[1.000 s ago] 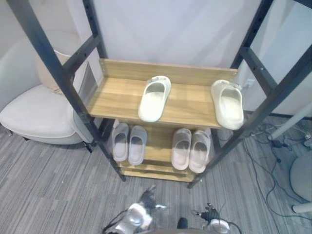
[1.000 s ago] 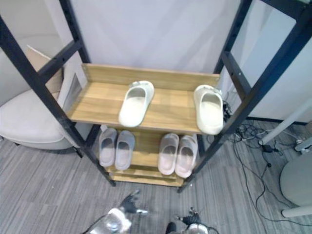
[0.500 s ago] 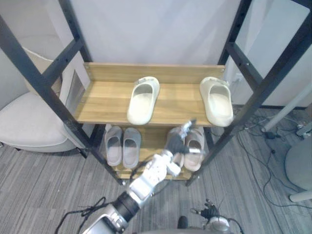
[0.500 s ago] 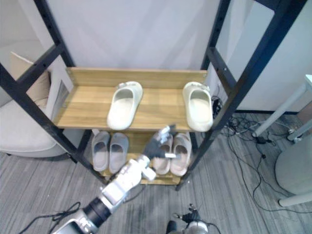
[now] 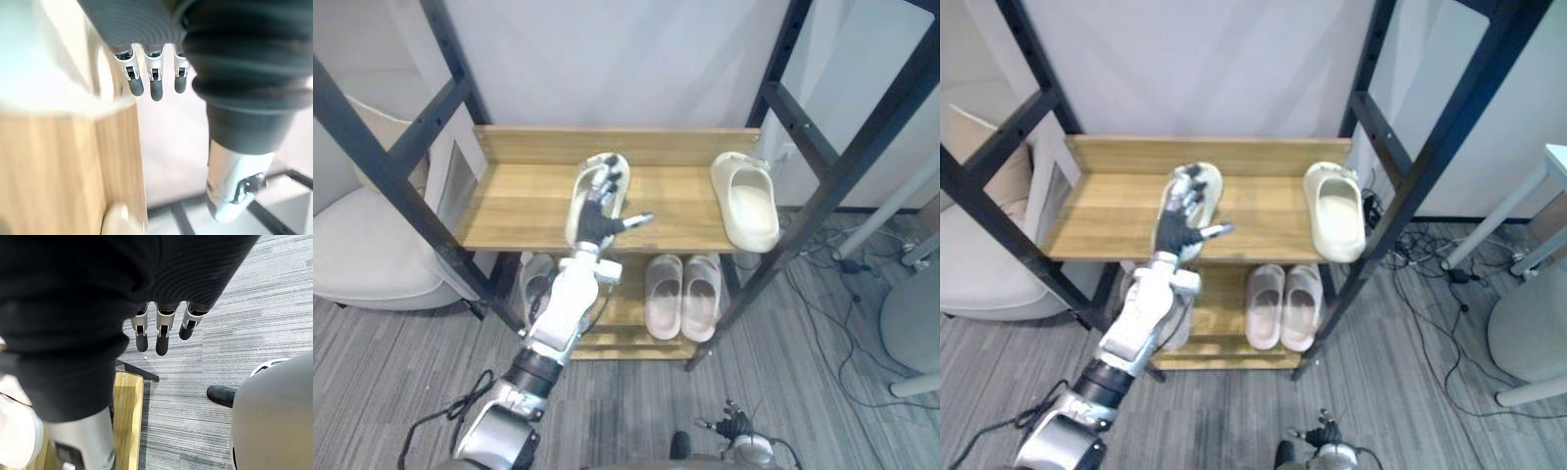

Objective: Organize the slippers on the shoe rack

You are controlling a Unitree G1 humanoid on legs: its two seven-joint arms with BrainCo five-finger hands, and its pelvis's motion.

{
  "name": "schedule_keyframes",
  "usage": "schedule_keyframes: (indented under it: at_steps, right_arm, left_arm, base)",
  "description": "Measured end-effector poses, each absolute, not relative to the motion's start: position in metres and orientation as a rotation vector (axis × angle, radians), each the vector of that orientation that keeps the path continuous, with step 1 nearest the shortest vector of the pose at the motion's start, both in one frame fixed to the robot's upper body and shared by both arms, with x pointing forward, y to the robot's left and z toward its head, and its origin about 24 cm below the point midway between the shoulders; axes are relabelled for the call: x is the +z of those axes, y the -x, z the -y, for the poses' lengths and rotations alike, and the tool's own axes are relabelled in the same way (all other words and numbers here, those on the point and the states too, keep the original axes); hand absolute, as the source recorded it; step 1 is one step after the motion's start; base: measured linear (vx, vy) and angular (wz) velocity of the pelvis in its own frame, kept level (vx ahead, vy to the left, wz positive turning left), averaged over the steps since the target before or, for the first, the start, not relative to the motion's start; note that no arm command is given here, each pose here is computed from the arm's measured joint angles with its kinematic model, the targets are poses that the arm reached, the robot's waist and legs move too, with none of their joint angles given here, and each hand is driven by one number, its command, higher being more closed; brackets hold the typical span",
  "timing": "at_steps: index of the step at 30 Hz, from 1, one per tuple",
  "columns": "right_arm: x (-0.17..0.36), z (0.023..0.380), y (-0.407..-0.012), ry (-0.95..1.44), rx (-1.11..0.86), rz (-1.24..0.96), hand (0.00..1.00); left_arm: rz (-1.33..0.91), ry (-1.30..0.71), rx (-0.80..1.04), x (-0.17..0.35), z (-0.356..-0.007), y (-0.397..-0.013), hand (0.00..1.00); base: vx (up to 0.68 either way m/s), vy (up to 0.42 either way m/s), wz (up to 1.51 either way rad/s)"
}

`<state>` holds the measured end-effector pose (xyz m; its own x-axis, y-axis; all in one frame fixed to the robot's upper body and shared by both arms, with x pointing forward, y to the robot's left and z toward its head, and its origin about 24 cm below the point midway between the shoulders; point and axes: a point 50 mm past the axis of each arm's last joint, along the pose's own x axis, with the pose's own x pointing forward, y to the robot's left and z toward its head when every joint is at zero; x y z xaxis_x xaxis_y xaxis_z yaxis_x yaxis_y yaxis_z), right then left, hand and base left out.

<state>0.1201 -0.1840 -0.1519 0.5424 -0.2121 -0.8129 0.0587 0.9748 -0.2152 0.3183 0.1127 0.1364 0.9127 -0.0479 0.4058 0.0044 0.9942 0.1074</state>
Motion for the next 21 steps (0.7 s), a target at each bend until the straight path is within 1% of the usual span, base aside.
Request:
schedule_keyframes:
  at_steps: [3, 9, 14, 21]
  right_arm:
    - [-0.152, 0.184, -0.12, 0.166, -0.157, -0.985, 0.0]
    - [-0.151, 0.185, -0.121, 0.147, -0.159, -0.979, 0.0]
    - [-0.15, 0.185, -0.123, 0.138, -0.159, -0.969, 0.0]
    - [-0.148, 0.186, -0.125, 0.129, -0.162, -0.949, 0.0]
  left_arm:
    - [0.427, -0.145, 0.059, 0.144, -0.132, -0.328, 0.0]
    - [0.431, -0.261, 0.16, 0.157, -0.163, -0.343, 0.0]
    - [0.409, -0.311, 0.22, 0.159, -0.176, -0.349, 0.0]
    - [0.334, -0.484, 0.263, 0.148, -0.193, -0.357, 0.0]
  base:
    - [0.0, 0.0, 0.0]
    - [0.0, 0.003, -0.04]
    - [0.0, 0.0, 0.0]
    - [-0.01, 0.007, -0.08]
